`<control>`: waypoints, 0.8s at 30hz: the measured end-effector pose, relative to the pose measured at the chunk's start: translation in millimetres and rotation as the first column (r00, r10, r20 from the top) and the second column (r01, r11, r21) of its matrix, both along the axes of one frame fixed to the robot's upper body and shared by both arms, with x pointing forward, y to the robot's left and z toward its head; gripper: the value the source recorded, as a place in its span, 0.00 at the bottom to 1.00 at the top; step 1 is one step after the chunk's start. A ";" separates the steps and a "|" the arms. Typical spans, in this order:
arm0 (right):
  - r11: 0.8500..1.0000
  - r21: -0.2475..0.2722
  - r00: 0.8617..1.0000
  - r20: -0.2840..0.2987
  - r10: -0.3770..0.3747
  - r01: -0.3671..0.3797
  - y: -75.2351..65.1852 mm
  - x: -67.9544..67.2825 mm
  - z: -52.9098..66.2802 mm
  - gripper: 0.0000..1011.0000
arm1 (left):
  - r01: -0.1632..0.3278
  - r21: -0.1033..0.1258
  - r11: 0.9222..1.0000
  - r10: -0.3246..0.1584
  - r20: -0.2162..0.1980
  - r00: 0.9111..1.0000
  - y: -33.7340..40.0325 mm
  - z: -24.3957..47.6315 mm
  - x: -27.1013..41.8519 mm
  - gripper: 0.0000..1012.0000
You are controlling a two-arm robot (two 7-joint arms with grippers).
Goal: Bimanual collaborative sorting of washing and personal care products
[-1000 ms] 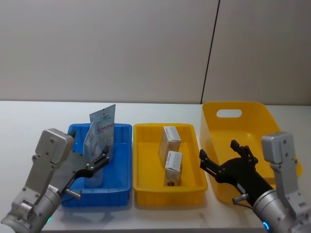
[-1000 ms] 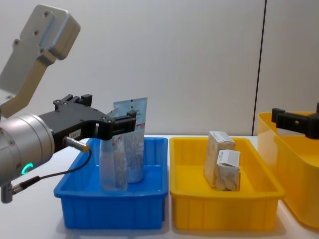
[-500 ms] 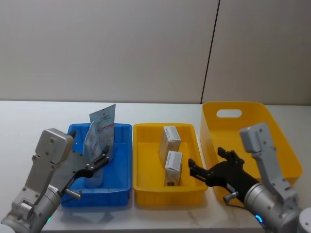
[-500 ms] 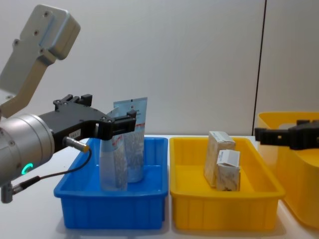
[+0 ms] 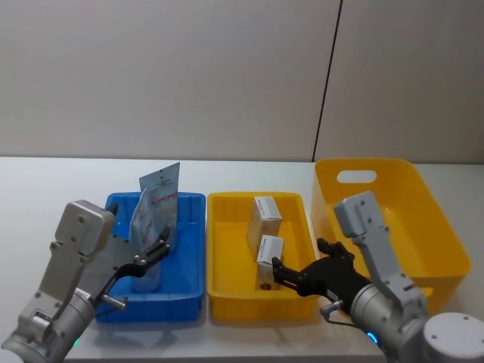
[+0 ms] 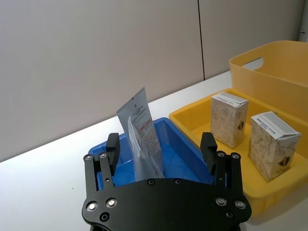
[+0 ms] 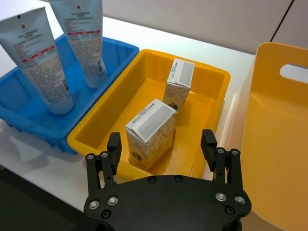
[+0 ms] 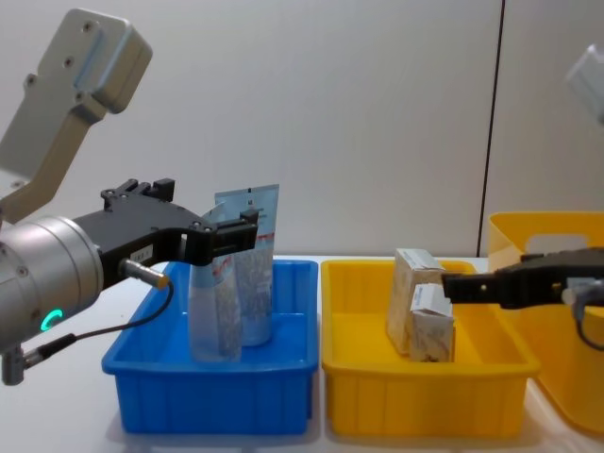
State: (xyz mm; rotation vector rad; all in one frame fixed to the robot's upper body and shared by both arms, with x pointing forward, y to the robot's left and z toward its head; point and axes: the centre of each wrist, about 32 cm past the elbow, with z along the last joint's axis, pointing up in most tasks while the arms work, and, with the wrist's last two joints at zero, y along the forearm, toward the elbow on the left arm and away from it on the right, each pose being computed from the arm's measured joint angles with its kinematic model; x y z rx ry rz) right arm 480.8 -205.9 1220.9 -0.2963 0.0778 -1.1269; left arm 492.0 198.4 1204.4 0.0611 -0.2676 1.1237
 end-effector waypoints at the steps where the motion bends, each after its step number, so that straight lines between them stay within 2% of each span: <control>1: 1.000 -0.006 1.000 -0.002 -0.006 0.006 2.6 0.9 -1.0 0.99 | 0.000 0.000 1.000 0.000 0.000 1.000 0.0 0.0 0.0 0.99; 12: 0.998 -0.029 0.998 -0.011 -0.061 0.060 18.5 9.1 -10.7 0.99 | 0.000 0.000 1.000 0.000 0.000 1.000 0.0 0.0 0.0 0.99; 24: 0.996 -0.032 0.996 -0.035 -0.086 0.085 33.1 20.9 -20.9 0.99 | 0.000 0.000 1.000 0.000 0.000 1.000 0.0 0.0 0.0 0.99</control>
